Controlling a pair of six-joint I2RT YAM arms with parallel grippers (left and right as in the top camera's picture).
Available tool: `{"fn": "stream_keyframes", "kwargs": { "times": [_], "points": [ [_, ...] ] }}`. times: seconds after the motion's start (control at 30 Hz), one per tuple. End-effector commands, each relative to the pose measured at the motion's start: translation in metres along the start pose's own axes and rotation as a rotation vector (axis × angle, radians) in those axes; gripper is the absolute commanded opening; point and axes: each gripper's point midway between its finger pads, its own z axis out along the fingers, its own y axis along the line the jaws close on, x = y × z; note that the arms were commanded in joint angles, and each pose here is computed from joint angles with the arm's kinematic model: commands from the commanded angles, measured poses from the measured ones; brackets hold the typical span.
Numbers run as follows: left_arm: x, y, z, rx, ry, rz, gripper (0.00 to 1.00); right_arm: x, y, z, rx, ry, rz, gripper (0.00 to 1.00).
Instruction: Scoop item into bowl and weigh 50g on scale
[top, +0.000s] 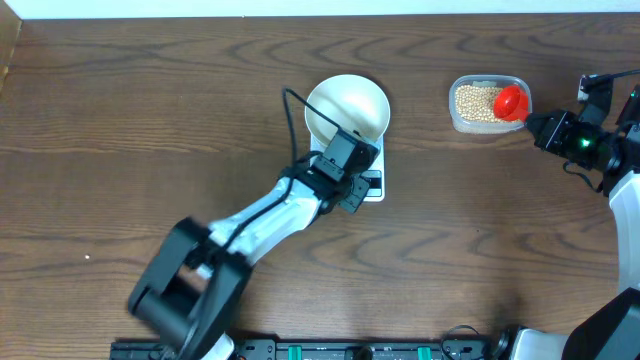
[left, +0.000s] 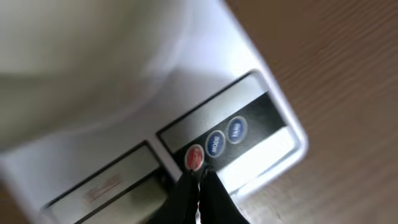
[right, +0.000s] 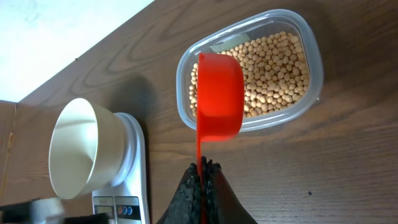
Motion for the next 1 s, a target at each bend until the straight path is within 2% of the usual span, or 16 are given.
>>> {"fn": "stream_keyframes", "kwargs": {
  "times": [0.0, 0.23, 0.53, 0.77, 0.97],
  "points": [
    [-0.033, 0.0, -0.053, -0.011, -0.141, 0.007, 0.08, -0.007, 0.005, -0.006, -0.003, -0.021, -0.028, 0.01],
    [-0.039, 0.0, -0.091, -0.023, -0.195, 0.008, 0.08, -0.007, 0.006, -0.005, -0.007, -0.02, -0.006, 0.01],
    [-0.047, 0.049, -0.099, -0.215, -0.234, -0.052, 0.07, -0.015, 0.007, -0.006, -0.011, -0.05, -0.025, 0.01],
    [-0.049, 0.099, -0.108, -0.29, -0.266, -0.152, 0.07, -0.044, 0.003, -0.01, 0.032, -0.161, -0.02, 0.01],
    [-0.045, 0.1, -0.107, -0.266, -0.249, -0.161, 0.07, -0.061, -0.005, -0.014, 0.084, -0.237, 0.017, 0.01]
  ]
}}
